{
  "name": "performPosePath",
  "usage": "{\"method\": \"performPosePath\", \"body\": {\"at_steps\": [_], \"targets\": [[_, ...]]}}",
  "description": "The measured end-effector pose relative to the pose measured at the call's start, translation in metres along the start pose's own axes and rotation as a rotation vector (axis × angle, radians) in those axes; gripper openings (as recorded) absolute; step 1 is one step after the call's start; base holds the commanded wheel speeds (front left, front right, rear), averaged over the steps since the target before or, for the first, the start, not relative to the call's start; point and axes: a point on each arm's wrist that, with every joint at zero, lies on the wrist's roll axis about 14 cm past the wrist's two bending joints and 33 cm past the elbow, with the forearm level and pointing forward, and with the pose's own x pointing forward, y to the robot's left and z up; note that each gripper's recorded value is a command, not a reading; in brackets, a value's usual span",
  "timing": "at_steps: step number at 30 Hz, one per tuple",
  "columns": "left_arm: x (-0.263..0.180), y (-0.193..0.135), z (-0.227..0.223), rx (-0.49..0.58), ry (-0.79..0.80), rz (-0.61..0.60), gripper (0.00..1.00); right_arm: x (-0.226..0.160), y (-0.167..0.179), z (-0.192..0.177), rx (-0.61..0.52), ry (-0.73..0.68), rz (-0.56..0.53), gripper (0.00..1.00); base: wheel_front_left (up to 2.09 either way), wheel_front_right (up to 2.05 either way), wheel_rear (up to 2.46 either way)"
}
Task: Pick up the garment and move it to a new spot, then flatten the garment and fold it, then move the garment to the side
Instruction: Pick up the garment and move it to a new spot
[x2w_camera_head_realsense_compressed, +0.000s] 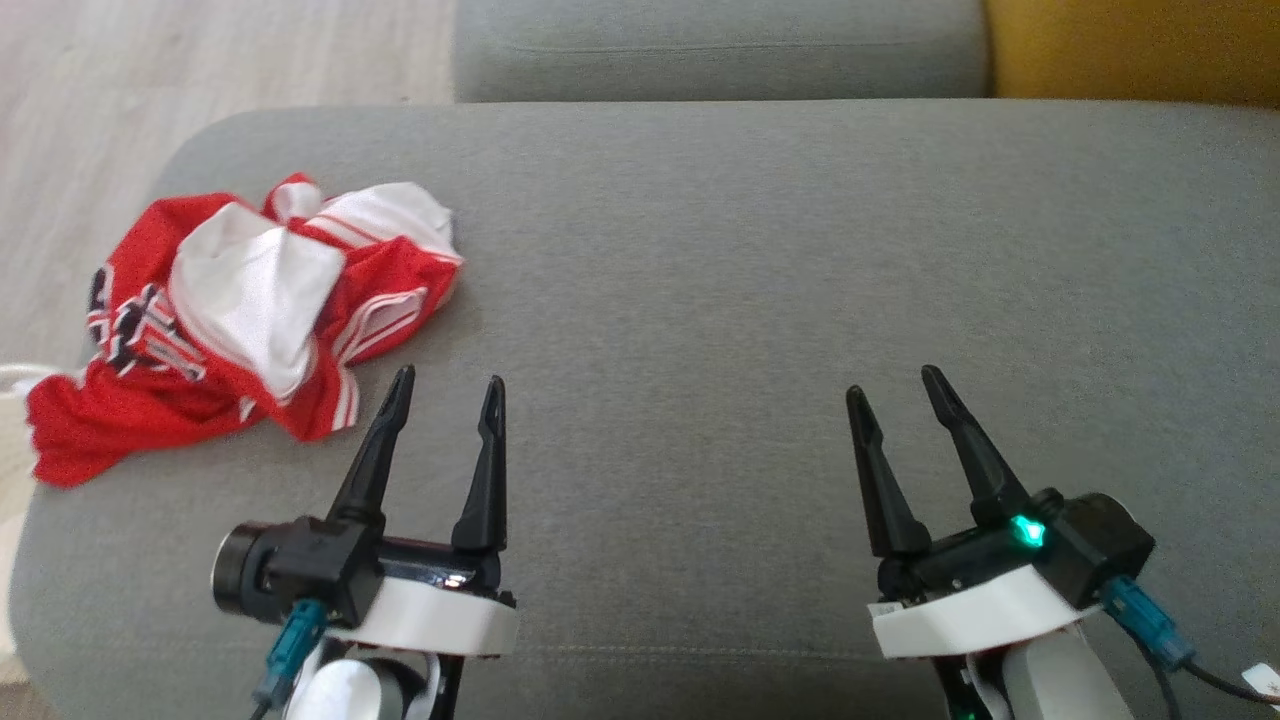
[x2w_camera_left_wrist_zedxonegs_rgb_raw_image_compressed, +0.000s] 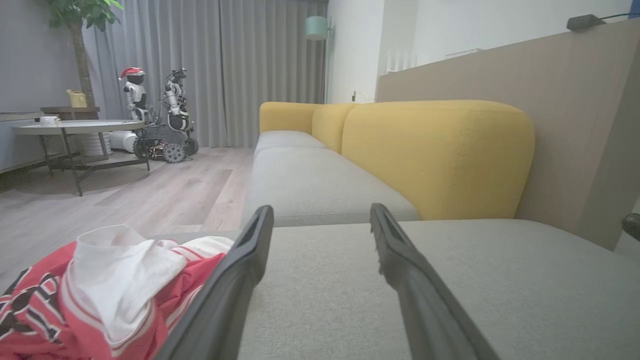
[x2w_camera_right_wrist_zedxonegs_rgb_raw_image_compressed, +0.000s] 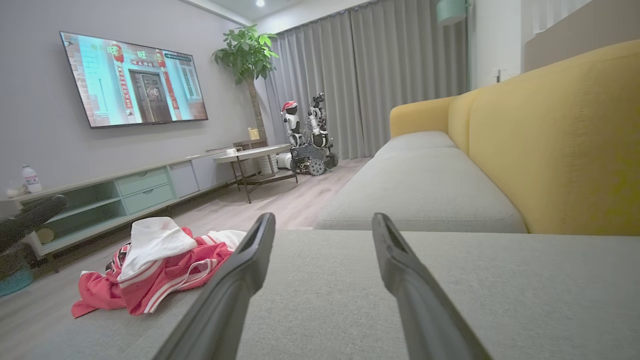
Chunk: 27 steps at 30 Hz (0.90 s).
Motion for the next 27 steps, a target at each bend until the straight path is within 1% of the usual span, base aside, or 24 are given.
{"method": "performPosePath", "body": {"at_steps": [17,22,27], "targets": [[-0.044,0.069,0.018,0.041,-0.022,0.272,1.00,0.033,0.068,-0.007,0.023,0.013,0.237,1.00,0.00,0.00,0.00],[-0.058,0.085,0.025,0.062,-0.033,0.340,1.00,0.037,0.087,-0.008,0.027,0.013,0.301,1.00,0.00,0.00,0.00],[-0.067,0.094,0.030,0.074,-0.042,0.387,1.00,0.040,0.098,-0.007,0.029,0.012,0.336,1.00,0.00,0.00,0.00]]}}
